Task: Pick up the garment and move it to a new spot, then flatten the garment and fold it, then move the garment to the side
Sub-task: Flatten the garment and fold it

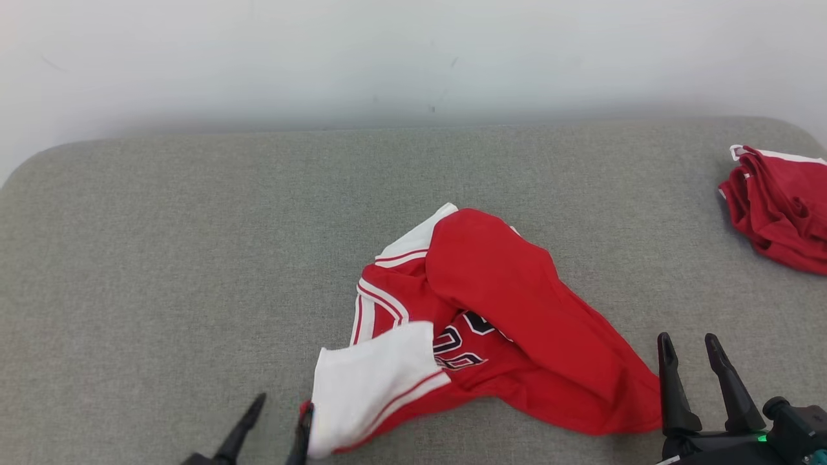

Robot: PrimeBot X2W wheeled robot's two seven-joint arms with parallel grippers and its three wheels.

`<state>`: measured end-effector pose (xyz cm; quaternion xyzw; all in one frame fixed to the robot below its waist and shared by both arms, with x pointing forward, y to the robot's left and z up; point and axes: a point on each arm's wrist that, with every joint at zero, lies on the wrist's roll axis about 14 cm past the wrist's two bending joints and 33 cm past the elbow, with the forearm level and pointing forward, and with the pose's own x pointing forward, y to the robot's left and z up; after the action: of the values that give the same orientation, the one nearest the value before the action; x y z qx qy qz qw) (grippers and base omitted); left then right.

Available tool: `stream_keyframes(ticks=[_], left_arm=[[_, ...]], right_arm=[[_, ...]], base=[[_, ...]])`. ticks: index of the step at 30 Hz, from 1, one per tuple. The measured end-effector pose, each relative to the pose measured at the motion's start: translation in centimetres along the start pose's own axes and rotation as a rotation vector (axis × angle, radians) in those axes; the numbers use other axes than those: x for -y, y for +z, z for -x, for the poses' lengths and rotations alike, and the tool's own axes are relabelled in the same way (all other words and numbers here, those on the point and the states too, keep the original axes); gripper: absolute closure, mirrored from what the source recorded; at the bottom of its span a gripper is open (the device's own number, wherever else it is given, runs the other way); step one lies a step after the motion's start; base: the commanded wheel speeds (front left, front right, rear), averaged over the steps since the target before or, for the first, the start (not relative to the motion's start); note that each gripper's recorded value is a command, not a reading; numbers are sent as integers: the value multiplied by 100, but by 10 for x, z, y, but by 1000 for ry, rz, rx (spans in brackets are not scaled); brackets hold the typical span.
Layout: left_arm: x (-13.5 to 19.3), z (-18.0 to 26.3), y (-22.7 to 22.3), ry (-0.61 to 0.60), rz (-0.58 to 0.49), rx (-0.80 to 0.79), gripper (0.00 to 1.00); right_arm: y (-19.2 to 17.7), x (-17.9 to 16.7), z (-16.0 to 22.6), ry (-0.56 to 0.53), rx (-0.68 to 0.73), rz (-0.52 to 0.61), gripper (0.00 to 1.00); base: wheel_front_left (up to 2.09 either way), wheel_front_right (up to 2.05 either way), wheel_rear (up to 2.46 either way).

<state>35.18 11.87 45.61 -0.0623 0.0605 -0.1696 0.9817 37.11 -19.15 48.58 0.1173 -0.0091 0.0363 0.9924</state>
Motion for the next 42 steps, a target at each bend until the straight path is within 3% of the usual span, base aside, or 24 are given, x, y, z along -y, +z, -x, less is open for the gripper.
stream_keyframes(ticks=[9,18,26,33,42], left_arm=[[-28,-7,37,59,-42,118,0],[-37,-73,109,-35,-178,245,0],[-9,-136,106,-203,-150,49,0],[14,-163,56,-323,-164,-180,0],[16,-186,1,-367,-171,-397,0]], right_arm=[[-1,1,3,-7,-2,-2,0],[-6,13,5,-52,-18,-13,0],[-8,33,9,-127,-22,-27,0],[-11,50,14,-190,-34,-33,0],[-16,65,13,-239,-54,-26,0]], base=[[0,0,0],[0,0,0],[0,0,0],[0,0,0],[0,0,0]])
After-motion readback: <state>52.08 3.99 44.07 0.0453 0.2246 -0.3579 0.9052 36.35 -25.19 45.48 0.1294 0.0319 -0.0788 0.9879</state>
